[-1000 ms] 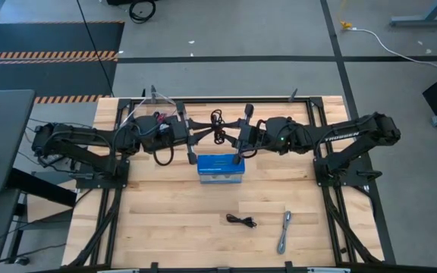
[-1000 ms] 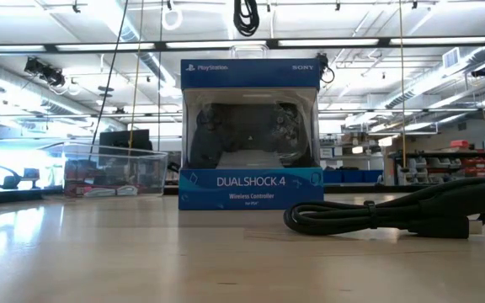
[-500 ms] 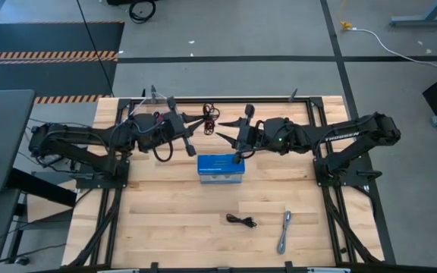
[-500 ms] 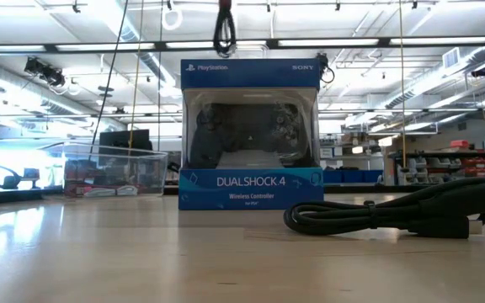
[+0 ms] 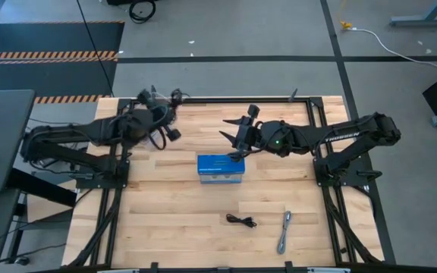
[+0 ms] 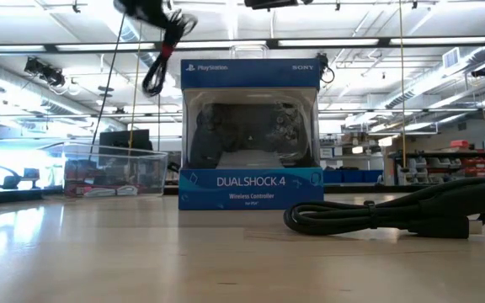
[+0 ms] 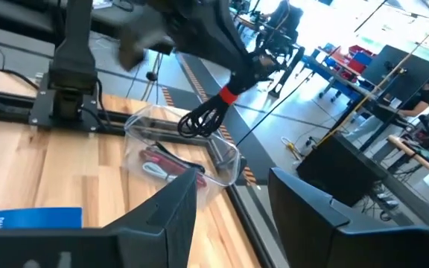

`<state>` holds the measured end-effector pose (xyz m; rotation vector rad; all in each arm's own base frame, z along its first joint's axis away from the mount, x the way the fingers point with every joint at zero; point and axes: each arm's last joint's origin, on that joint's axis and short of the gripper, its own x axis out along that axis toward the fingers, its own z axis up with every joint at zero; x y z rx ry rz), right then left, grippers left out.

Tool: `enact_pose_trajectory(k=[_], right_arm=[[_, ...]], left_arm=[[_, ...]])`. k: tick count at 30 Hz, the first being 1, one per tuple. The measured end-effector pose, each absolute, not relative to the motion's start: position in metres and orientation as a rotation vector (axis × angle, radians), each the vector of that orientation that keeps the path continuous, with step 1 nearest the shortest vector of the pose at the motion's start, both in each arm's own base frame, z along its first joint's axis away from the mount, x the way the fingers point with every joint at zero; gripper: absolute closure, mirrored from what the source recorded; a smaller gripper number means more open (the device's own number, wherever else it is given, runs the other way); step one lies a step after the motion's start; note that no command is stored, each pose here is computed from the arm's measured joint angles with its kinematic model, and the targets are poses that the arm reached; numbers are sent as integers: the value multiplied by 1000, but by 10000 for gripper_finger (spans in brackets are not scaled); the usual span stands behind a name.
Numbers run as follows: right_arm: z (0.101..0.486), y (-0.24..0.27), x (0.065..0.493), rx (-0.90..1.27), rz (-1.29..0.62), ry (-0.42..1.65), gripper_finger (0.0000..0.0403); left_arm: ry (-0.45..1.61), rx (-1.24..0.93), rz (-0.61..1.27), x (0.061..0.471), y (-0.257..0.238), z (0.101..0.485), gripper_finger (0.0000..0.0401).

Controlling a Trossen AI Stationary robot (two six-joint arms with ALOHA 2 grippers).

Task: Pick and place USB-C Cables
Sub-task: Put the top black charger cable into the transparent bin

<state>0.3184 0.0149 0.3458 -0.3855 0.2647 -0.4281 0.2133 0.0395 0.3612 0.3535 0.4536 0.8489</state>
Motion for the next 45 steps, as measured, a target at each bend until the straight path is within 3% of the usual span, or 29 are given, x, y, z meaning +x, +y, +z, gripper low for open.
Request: enact_pose_trajectory(k=[7,13,18,27,37,45], right_arm=[[345,22,316,-402,-449,283,231],[347,37,311,-388,-514,280,231],[348,55,307,-312,-473,248,232],[350,77,298,-372,-426,245,232],[359,75,284,-319,-546,235,232],[361,71,274,-282,-550,261,232]], left_arm=[[638,220,966,195,78,343,385],[653,91,970,183,106,340,387],[805,16,1017,175,128,322,385],[943,-29,1079,175,153,303,385],[1223,-113,1050,187,177,256,385],[1308,-162,968,192,179,241,385]])
